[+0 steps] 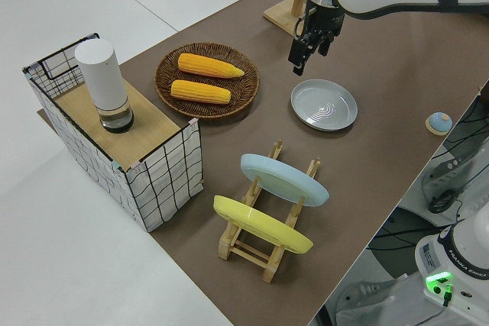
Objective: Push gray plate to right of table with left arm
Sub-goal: 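Lower the left gripper beside the gray plate's edge nearest the robot, then push the gray plate with the left gripper away from the basket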
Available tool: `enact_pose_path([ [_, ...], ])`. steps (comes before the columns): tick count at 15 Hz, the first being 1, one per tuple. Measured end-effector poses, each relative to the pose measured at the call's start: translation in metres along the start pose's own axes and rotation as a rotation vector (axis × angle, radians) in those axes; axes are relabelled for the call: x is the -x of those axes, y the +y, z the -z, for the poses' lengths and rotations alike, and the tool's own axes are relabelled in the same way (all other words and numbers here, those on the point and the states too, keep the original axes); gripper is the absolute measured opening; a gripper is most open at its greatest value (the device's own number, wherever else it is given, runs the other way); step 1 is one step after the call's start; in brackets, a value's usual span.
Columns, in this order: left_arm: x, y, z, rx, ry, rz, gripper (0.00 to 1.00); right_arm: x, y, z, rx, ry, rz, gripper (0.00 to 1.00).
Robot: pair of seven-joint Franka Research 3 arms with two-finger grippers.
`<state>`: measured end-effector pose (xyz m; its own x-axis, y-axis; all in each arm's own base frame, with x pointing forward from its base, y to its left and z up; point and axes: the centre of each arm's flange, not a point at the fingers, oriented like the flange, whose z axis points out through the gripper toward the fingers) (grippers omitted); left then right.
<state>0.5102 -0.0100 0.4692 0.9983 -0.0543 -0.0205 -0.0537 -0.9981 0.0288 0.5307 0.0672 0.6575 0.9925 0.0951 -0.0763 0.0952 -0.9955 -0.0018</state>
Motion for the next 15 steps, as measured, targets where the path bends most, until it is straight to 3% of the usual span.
enact_pose_path([
  [7, 0.023, 0.004, -0.065, -0.003, 0.024, -0.006, 1.0, 0.0, 0.0, 0.0, 0.0, 0.0, 0.0, 0.99],
  [15, 0.051, 0.003, -0.13, -0.01, 0.102, -0.003, 1.0, 0.0, 0.0, 0.0, 0.0, 0.0, 0.0, 0.99],
])
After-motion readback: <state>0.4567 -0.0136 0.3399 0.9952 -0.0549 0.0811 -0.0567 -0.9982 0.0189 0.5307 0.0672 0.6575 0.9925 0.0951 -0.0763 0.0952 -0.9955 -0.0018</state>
